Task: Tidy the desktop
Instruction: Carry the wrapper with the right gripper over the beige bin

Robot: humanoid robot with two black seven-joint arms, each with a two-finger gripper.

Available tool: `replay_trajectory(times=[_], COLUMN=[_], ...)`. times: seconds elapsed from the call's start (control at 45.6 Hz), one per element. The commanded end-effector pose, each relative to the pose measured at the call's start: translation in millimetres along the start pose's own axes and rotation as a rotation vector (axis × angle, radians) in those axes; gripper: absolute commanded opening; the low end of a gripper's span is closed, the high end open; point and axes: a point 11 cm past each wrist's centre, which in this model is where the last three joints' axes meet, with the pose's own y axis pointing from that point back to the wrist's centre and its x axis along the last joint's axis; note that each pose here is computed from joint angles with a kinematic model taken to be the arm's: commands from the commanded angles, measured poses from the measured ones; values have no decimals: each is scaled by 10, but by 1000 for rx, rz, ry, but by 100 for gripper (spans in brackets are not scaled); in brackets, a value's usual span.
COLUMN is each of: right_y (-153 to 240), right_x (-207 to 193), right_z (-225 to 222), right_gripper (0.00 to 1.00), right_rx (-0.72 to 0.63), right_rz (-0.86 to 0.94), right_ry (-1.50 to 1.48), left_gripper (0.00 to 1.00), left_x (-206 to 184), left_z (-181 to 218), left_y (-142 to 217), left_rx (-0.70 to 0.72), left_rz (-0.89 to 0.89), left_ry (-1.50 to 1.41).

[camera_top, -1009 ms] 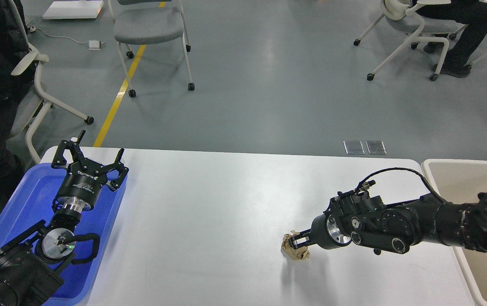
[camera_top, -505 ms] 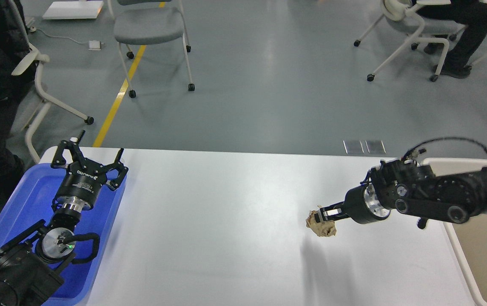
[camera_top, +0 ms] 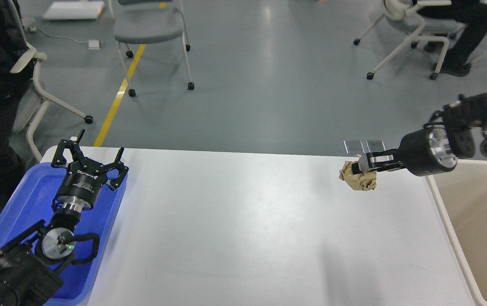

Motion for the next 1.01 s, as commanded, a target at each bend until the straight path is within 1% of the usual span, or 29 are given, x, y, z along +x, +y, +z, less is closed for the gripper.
replay_trajectory(times=[0.0, 0.066, 0.154, 0.329, 0.395, 0.461, 0.57, 0.658, 0.812, 0.878, 0.987], right_y=[636, 746, 951, 1389, 1478, 1522, 1506, 1454, 1204, 1089, 830], right_x=[261, 271, 266, 18, -59, -161, -225, -288, -537, -632, -846], right_z=[214, 351, 659, 1582, 1861, 2088, 2383, 2637, 2971, 3058, 3172], right_gripper=[0, 0, 0, 0, 0, 0, 0, 0, 0, 0, 0], right_rx=[-51, -73, -129, -326, -391, -421, -460, -529, -598, -612, -673], right_rz=[126, 166, 233, 382, 443, 507, 648, 766, 906, 959, 1029], right_ry=[-66, -95, -157, -320, -371, -467, -606, -680, -872, -953, -1036], left_gripper=[100, 100, 100, 100, 100, 100, 100, 100, 100, 100, 100], left_x=[0, 10, 10, 10, 10, 10, 10, 10, 10, 10, 10], left_z=[1, -6, -4, -4, -4, -4, -4, -4, -6, -4, -4], left_y=[0, 12, 12, 12, 12, 12, 12, 12, 12, 12, 12], left_rx=[0, 3, 1, 1, 1, 1, 1, 1, 3, 1, 1], left_rz=[0, 3, 3, 3, 3, 3, 3, 3, 3, 3, 3], left_ry=[0, 0, 0, 0, 0, 0, 0, 0, 0, 0, 0])
